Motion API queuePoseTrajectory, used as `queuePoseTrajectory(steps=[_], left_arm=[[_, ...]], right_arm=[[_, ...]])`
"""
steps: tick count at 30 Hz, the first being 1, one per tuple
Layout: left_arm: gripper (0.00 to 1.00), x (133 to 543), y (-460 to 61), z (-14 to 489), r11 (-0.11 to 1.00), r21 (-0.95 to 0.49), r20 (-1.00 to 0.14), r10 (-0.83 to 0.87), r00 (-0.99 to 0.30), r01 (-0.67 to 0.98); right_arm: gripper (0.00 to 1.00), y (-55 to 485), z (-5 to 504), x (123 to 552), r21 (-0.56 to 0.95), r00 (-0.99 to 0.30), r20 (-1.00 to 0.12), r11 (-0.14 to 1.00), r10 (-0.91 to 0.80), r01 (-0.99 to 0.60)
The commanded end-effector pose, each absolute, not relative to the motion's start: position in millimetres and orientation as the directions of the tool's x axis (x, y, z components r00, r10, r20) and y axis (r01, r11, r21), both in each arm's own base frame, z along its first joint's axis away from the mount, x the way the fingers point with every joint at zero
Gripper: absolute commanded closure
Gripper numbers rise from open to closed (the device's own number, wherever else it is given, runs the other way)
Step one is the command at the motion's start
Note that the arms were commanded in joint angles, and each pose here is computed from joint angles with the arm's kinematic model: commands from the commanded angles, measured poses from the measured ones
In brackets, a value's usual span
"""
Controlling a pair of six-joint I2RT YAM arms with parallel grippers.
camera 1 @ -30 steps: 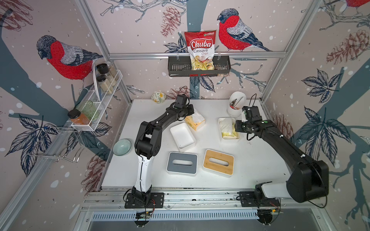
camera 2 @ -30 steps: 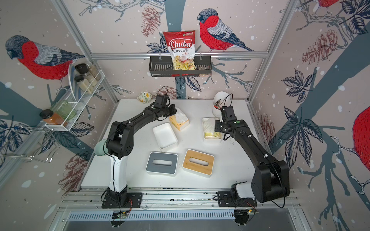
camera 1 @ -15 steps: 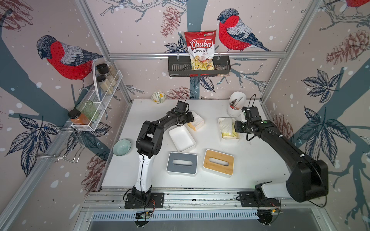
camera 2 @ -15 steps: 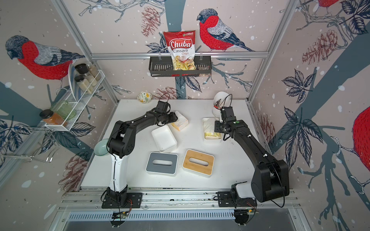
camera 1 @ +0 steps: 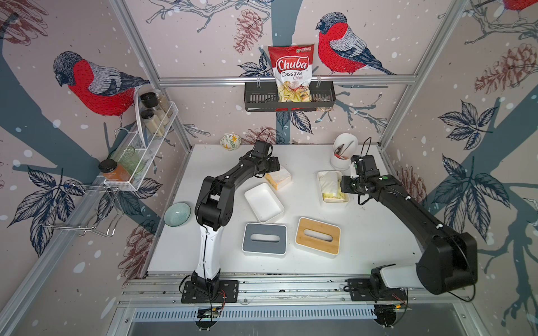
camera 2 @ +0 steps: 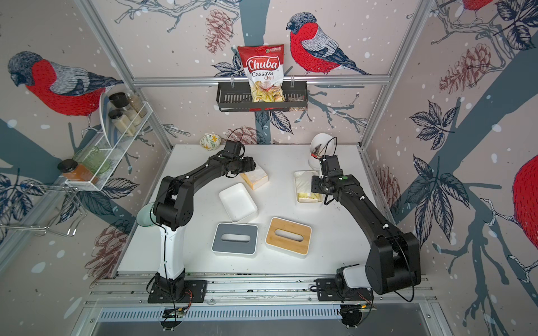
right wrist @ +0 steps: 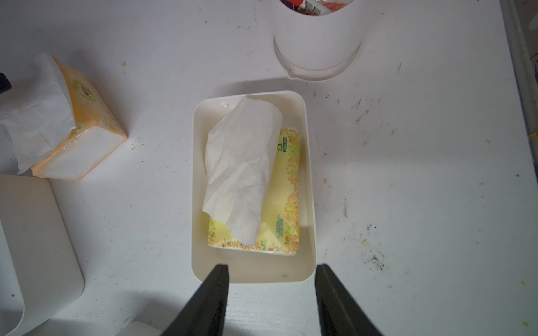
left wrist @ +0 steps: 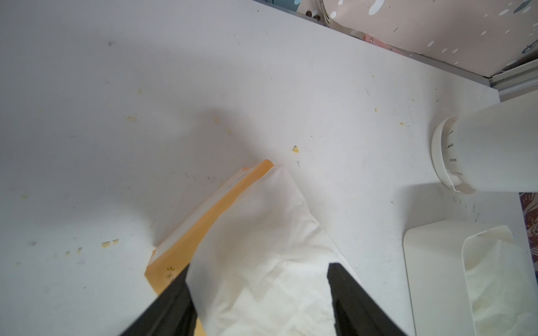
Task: Put the tissue paper into the tissue box
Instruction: Pick up the paper towel from the center of the board.
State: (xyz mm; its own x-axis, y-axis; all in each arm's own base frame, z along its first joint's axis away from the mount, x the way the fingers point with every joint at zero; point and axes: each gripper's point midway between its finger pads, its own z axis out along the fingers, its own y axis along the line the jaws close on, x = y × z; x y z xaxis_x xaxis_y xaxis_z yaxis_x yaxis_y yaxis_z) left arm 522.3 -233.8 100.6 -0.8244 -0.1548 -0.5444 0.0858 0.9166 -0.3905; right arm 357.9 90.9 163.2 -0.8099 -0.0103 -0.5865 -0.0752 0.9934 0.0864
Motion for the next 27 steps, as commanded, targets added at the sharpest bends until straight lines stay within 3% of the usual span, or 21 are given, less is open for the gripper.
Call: queuePoseTrajectory(steps=[1, 8, 16, 27], left_arm=[[0.33, 521, -214, 103, 0.937, -0.346, -0.545, -0.153, -0.824, 0.055], [0.35, 510, -189, 91, 0.935, -0.354, -0.513, -0.180, -0.839, 0.015], [0.29, 509, -205, 75, 0.912, -0.408, -0.473, -0.177, -0.863, 0.037], [0.48, 518, -215, 64, 0.908, -0.417, -0.473, -0.182, -0.862, 0.037]], right_arm=[[0.46, 93, 166, 360, 0.093, -0.801, -0.599, 0.993, -0.007, -0.078], [0.47, 94, 162, 360, 0.094, -0.807, -0.590, 0.992, -0.011, -0.082], [0.46, 95, 162, 358, 0.097, -0.808, -0.589, 0.992, -0.012, -0.085], [0.46, 96, 161, 360, 0.092, -0.811, -0.585, 0.992, -0.018, -0.088]])
